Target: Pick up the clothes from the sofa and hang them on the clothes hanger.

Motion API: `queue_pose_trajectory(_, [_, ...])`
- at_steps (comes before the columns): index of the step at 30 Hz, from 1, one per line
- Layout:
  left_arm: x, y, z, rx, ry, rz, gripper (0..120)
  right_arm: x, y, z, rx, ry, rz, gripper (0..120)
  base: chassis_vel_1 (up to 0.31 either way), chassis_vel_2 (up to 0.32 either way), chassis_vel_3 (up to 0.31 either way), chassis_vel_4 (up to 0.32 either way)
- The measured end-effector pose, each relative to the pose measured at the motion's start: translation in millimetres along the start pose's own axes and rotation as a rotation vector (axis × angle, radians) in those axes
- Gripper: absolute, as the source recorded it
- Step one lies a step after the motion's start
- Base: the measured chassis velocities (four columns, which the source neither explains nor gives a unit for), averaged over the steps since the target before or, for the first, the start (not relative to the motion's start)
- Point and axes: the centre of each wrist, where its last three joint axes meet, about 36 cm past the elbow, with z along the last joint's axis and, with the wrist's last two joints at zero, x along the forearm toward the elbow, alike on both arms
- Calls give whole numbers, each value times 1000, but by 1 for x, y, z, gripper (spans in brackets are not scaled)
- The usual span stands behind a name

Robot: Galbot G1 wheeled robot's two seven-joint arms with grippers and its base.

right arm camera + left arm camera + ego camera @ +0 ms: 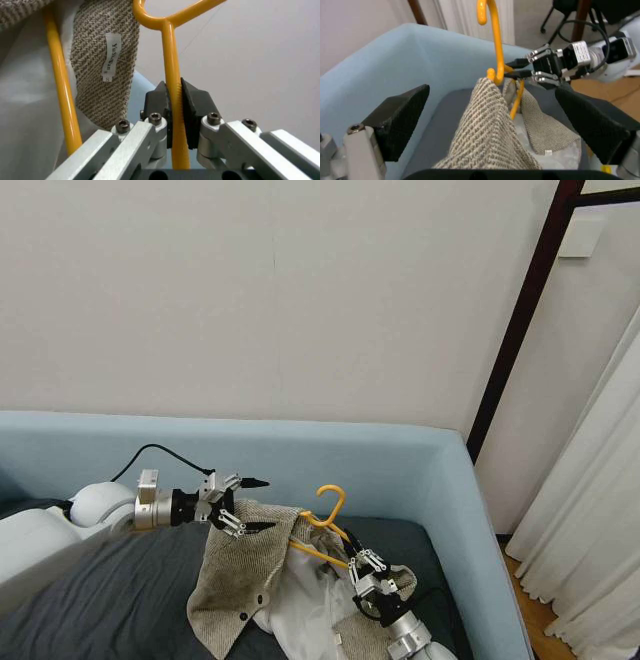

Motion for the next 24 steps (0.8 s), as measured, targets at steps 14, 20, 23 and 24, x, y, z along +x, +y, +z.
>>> queue_pose_trajectory(14, [-38,26,2,-30,85,75,100,0,-12,10,88,-69,-10,5,0,0,0,0])
queue_pose_trajectory(20, [-60,25,12,-22,94,125,84,1,-17,16,124,-86,-15,5,0,0,0,0])
queue_pose_trajectory(23, [-61,22,18,-14,98,133,76,1,-19,18,127,-83,-13,5,0,0,0,0])
queue_pose_trajectory(24, [-61,20,22,-9,99,134,71,1,-20,19,129,-84,-13,5,0,0,0,0])
